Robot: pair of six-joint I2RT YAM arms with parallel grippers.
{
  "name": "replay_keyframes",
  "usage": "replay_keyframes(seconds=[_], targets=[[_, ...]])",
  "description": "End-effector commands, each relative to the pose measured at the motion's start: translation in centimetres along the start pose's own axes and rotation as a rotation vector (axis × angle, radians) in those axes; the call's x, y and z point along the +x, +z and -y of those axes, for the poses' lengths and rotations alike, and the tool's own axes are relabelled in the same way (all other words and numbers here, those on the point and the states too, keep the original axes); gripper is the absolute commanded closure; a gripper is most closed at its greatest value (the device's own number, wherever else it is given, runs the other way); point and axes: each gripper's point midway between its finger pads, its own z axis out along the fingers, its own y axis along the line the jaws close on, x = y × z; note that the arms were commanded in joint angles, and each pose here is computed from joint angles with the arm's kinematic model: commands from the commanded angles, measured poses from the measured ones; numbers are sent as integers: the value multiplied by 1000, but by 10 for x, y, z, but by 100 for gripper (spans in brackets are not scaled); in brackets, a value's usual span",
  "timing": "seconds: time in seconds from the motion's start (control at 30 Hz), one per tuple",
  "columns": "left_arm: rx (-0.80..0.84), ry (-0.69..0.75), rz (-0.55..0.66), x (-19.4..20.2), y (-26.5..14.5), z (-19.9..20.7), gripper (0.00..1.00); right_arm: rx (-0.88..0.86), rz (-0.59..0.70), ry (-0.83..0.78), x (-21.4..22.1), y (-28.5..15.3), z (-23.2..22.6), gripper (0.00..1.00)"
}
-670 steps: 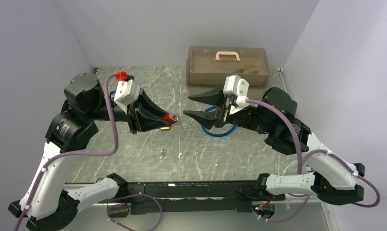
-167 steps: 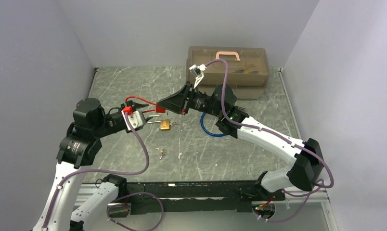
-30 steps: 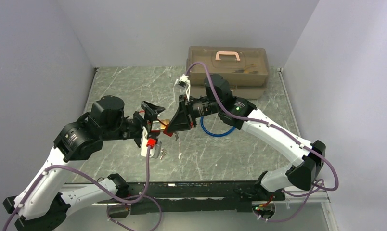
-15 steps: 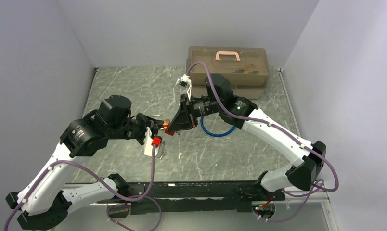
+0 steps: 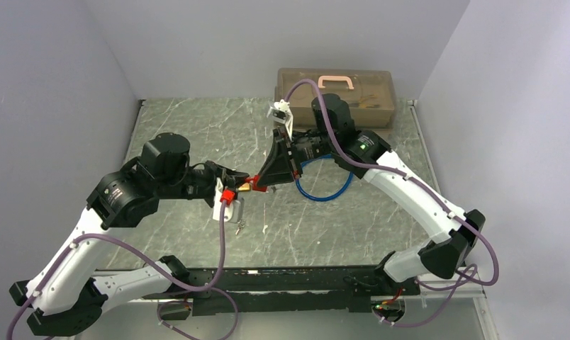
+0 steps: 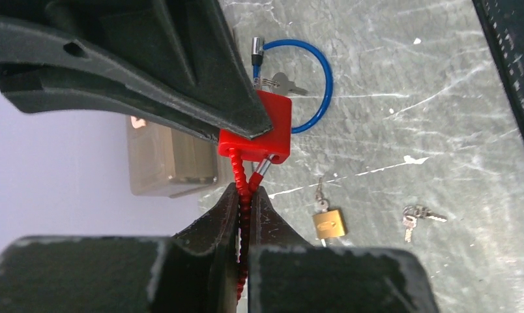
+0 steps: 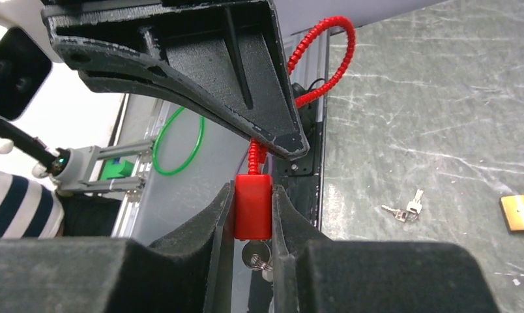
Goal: Unlock with the key
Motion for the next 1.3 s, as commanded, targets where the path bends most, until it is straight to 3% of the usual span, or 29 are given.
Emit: replay_keyframes(seconds=[0.0, 0.17, 0.23, 0.33, 0.4, 0.5, 0.57, 0.63, 0.83, 1.1, 1.27], targets=[[-180, -115, 103, -36, -38, -32, 100, 180, 58, 37, 8, -15, 31, 84], [-269, -253, 110, -27, -39, -41, 100, 155, 399, -165, -30, -36, -7, 53], [-304, -285, 107, -25, -43, -45, 100, 169, 477, -193, -36, -45, -14, 47], [-322, -314, 127, -28, -47, -48, 100, 184, 501, -180, -38, -46, -12, 43], [-320, -325, 135, -29, -48, -48, 100, 155, 527, -190, -41, -46, -16, 34], [-325, -338, 139, -28, -49, -48, 100, 122, 552, -235, -49, -47, -27, 33], [-329, -360, 146, -29, -51, -48, 100, 140, 539, -283, -53, -46, -29, 31], [-326, -387, 155, -29, -50, -47, 100, 152, 529, -343, -59, -46, -35, 23], [-284, -431, 178, -30, -44, -39, 100, 113, 441, -458, -75, -28, -54, 9], [-281, -436, 191, -33, -47, -38, 100, 155, 391, -576, -79, 2, -55, 8], [-272, -441, 208, -37, -48, -36, 100, 149, 387, -596, -84, 7, -56, 22]])
